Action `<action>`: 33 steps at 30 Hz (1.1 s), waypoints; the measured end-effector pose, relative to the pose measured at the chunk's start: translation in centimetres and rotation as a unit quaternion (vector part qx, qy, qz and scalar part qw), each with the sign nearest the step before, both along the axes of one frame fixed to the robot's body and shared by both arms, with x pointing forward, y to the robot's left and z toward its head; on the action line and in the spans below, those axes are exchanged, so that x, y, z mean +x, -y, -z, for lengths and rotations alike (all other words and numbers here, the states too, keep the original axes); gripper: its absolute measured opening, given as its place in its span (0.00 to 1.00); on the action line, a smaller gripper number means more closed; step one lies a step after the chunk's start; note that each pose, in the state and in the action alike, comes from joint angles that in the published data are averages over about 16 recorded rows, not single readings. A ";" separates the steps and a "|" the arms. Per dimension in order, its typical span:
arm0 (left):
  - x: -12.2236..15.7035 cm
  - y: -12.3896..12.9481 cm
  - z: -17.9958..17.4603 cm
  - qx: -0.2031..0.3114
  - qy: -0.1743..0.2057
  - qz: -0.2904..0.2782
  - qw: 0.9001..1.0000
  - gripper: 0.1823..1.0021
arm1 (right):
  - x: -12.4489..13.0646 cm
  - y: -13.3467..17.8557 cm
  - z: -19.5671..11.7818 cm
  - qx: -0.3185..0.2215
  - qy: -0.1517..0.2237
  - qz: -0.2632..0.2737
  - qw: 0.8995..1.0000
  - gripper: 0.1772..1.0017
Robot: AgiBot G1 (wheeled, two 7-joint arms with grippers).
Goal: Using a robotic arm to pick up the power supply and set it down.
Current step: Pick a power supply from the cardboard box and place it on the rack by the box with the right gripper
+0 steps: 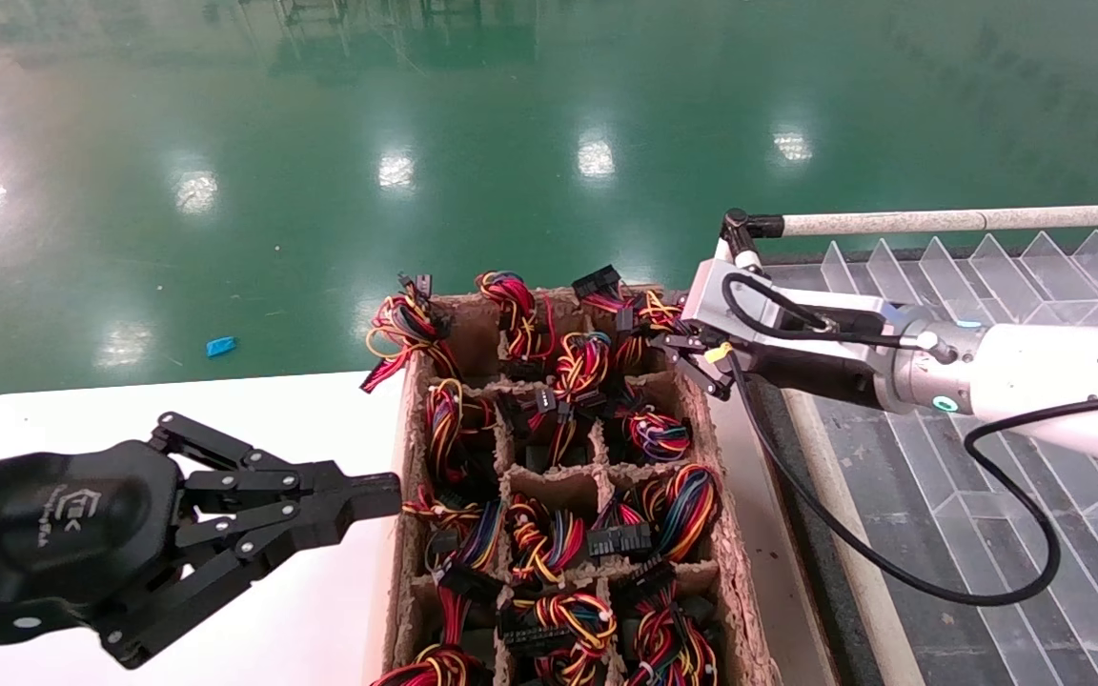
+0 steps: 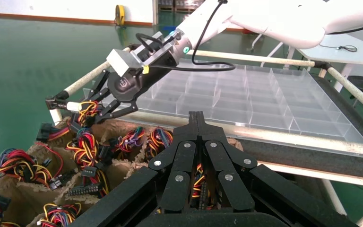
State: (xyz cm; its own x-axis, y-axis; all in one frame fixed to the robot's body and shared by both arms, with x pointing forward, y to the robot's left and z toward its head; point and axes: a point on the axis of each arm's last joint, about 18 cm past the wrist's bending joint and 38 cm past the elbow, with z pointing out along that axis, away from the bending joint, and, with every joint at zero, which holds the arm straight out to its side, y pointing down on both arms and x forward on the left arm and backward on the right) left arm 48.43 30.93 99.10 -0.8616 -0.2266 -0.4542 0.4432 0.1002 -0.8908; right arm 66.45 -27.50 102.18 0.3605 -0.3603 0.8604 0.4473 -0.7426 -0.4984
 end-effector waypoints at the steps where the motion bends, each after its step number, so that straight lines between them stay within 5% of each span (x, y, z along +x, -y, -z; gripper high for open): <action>1: 0.0 0.0 0.0 0.000 0.000 0.000 1.000 0.01 | -0.2 0.0 -0.3 -0.001 0.004 -0.001 1.000 0.17; 15: 0.0 0.0 0.0 0.000 0.000 0.000 1.000 0.01 | -4.3 0.1 -8.1 -0.025 0.114 -0.009 0.993 0.16; 26: 0.0 0.0 0.0 0.000 0.000 0.000 1.000 0.01 | -8.4 1.4 -16.7 -0.057 0.244 0.018 0.968 0.16; 33: 0.0 0.0 0.0 0.000 0.000 0.000 1.000 0.01 | -9.4 3.1 -19.7 -0.081 0.289 0.052 0.953 0.15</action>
